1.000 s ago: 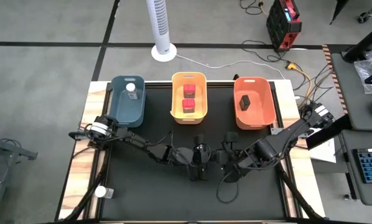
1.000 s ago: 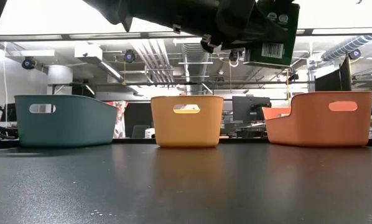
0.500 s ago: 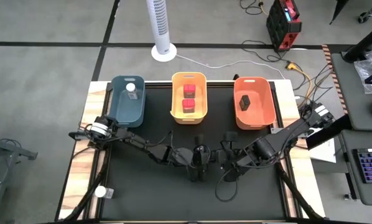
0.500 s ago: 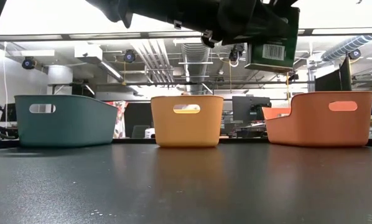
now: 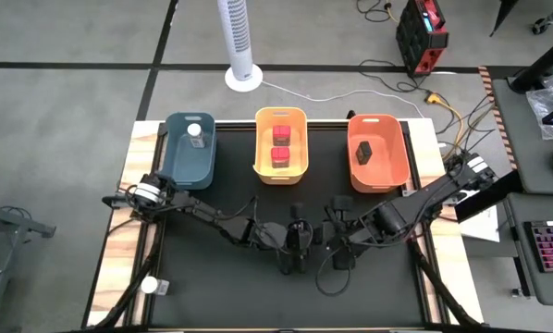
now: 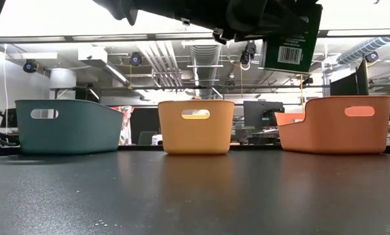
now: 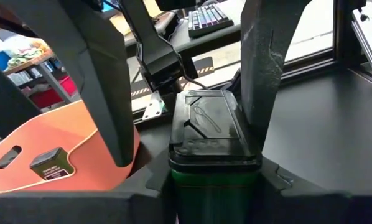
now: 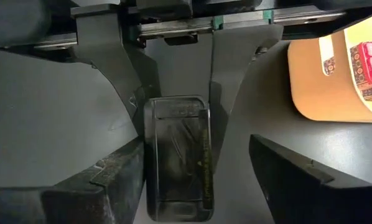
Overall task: Sort spices by type
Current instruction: Put the black seasoning can into the orange bin
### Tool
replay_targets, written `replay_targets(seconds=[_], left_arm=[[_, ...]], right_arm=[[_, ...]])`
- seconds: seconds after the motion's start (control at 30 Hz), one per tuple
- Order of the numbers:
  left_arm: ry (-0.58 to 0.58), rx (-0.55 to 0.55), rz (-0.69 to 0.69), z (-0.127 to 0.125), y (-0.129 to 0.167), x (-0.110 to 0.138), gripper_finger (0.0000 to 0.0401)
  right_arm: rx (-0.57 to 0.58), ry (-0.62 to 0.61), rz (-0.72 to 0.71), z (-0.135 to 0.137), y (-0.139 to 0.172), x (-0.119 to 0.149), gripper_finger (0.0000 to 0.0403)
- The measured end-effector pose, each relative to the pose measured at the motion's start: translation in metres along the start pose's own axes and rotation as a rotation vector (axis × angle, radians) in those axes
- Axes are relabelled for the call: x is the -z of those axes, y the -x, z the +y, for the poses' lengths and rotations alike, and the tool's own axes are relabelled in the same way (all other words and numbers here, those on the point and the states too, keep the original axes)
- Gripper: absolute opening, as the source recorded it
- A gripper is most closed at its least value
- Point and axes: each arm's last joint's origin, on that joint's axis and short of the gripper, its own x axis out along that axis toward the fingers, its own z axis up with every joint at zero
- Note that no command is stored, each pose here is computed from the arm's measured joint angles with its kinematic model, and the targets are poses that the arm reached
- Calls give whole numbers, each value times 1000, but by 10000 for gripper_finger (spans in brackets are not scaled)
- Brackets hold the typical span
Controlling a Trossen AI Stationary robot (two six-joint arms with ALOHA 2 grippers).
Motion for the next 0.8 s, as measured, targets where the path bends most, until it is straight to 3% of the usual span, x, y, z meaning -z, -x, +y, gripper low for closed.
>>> replay_targets(seconds=[0.2, 0.43, 0.8], left_arm=[[-19, -1, -7, -2, 0, -4, 132], [-14, 0, -2, -4, 1, -3, 144], [-1, 9, 77, -5, 1, 2, 148]], right_arm=[[-22, 6, 6, 1, 0, 0, 223], [-40, 16, 20, 1, 0, 1, 119], [-57, -3, 30, 1, 0, 1, 120]])
